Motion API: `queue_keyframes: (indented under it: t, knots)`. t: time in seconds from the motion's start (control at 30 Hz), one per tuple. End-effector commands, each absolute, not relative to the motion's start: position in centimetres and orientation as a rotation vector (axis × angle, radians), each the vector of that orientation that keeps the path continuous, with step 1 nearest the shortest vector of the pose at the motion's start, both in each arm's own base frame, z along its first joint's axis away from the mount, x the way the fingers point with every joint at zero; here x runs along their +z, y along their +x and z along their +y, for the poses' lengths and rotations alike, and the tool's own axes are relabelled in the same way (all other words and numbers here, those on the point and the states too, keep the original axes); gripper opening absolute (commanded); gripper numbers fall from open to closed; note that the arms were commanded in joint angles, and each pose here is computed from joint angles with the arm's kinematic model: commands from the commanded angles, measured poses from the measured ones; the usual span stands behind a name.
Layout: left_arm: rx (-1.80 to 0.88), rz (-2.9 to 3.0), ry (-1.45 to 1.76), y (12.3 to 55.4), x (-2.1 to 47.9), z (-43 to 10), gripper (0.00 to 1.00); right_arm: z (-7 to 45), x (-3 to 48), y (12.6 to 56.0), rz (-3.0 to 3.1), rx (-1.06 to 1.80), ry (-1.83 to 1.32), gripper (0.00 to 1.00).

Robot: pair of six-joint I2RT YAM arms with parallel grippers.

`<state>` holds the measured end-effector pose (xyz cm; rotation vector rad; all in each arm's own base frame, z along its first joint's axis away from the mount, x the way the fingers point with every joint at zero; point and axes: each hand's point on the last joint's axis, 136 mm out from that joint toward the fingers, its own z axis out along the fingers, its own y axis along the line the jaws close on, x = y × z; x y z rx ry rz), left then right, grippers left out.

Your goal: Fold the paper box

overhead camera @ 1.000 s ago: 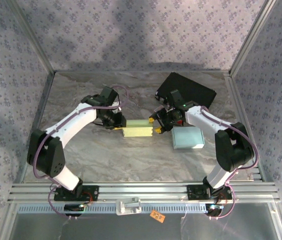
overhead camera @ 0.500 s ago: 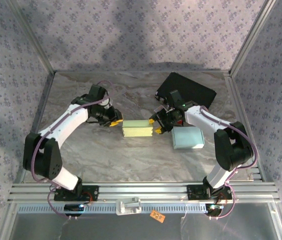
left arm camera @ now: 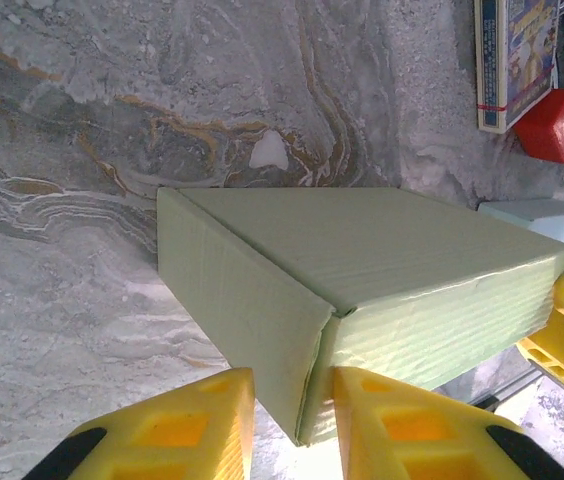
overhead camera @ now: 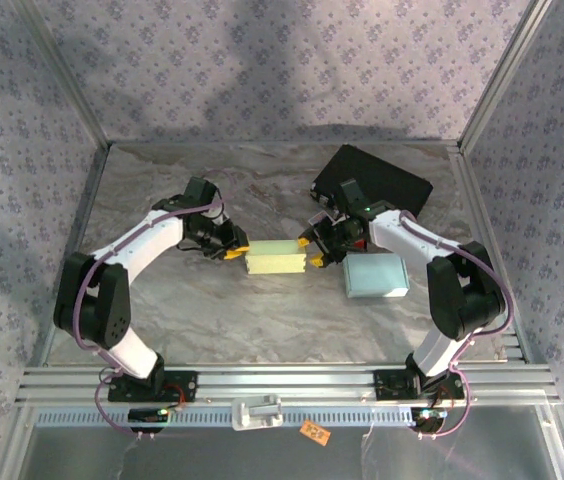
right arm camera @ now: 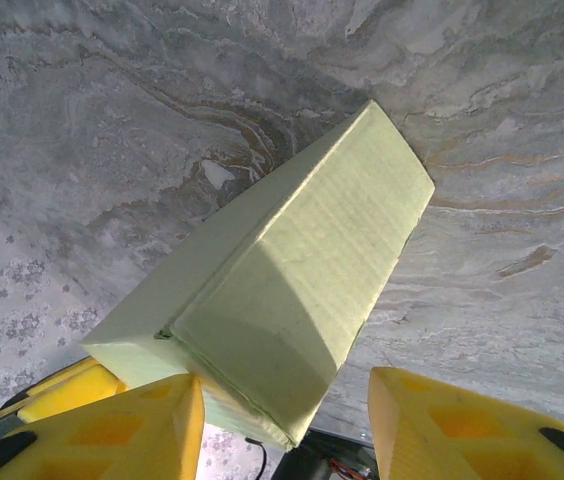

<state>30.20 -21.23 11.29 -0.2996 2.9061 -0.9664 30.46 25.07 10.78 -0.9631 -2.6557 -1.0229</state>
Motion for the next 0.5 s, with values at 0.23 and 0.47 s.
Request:
queue_keyframes:
  t: [0.23, 0.47]
  knots:
    - [-0.907, 2.986, -0.240, 28.5, 8.8, -21.2, 0.22, 22.7, 7.6, 28.6, -2.655, -0.766, -1.034, 0.45]
    - [-0.906, 2.963, -0.228, 28.7, 9.5, -21.2, 0.22, 23.7, 10.3, 30.7, -2.746, -0.875, -0.945, 0.48]
